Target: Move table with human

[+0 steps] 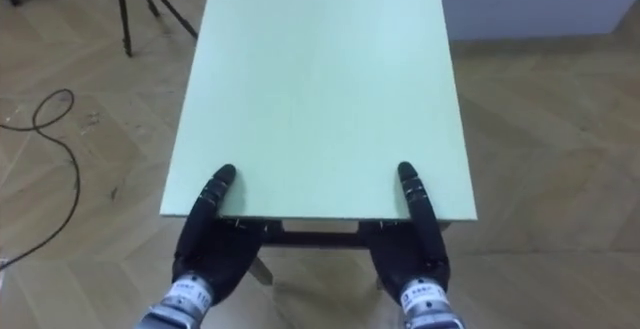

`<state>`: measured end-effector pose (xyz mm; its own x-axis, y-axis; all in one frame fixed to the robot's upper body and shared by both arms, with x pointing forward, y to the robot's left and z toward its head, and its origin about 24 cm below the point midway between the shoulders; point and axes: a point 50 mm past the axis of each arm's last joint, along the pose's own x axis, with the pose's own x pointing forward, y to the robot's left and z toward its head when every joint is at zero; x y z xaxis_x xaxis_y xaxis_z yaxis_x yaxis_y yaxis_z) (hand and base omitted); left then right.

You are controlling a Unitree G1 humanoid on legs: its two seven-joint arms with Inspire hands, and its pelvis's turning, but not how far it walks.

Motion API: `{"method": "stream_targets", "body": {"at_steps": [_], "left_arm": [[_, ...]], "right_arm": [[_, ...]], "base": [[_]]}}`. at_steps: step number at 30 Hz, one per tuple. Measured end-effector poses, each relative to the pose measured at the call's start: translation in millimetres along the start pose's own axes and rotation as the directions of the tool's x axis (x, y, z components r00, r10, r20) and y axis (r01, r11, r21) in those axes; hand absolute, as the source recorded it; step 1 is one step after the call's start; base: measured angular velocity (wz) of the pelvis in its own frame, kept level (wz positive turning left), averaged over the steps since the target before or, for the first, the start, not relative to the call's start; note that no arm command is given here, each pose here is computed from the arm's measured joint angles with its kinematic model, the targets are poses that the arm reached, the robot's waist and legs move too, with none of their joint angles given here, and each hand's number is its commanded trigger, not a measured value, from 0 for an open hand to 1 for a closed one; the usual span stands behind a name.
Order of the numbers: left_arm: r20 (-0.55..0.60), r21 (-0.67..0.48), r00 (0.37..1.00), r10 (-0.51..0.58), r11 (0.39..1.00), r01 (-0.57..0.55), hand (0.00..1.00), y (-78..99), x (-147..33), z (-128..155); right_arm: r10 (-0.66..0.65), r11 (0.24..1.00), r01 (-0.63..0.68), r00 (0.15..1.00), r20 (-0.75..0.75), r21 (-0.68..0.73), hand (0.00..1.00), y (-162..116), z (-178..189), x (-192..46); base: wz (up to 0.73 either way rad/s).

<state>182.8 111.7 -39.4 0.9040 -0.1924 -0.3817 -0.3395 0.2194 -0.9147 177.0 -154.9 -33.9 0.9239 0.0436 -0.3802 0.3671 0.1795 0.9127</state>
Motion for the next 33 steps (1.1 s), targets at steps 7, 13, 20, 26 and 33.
{"method": "stream_targets", "body": {"at_steps": [7, 13, 20, 26, 33], "left_arm": [[0.021, 0.007, 0.999, -0.039, 0.999, 0.038, 1.00, -8.2, -3.5, 6], [0.047, 0.020, 0.998, -0.048, 0.999, 0.047, 1.00, -9.5, -8.3, 14], [0.041, 0.030, 0.998, -0.039, 0.999, 0.037, 1.00, -6.9, -9.7, 14], [0.038, 0.050, 0.998, -0.044, 0.998, 0.042, 1.00, -7.4, -9.4, 16], [0.039, -0.037, 0.999, 0.014, 0.999, -0.012, 1.00, 11.3, -24.3, 6]], "right_arm": [[0.036, 0.999, -0.036, 0.999, -0.006, -0.007, 1.00, 9, -3, 2], [0.054, 0.999, -0.054, 0.998, -0.016, -0.007, 1.00, 13, -10, 5], [0.036, 0.999, -0.036, 0.999, -0.023, 0.003, 1.00, 9, -11, 4], [0.031, 0.999, -0.030, 0.999, -0.032, 0.029, 1.00, 6, -13, 2], [0.011, 0.999, -0.014, 0.998, -0.062, -0.047, 1.00, 1, -10, 0]], "base": [[-0.15], [-0.24], [0.10], [0.17], [-0.46]]}}
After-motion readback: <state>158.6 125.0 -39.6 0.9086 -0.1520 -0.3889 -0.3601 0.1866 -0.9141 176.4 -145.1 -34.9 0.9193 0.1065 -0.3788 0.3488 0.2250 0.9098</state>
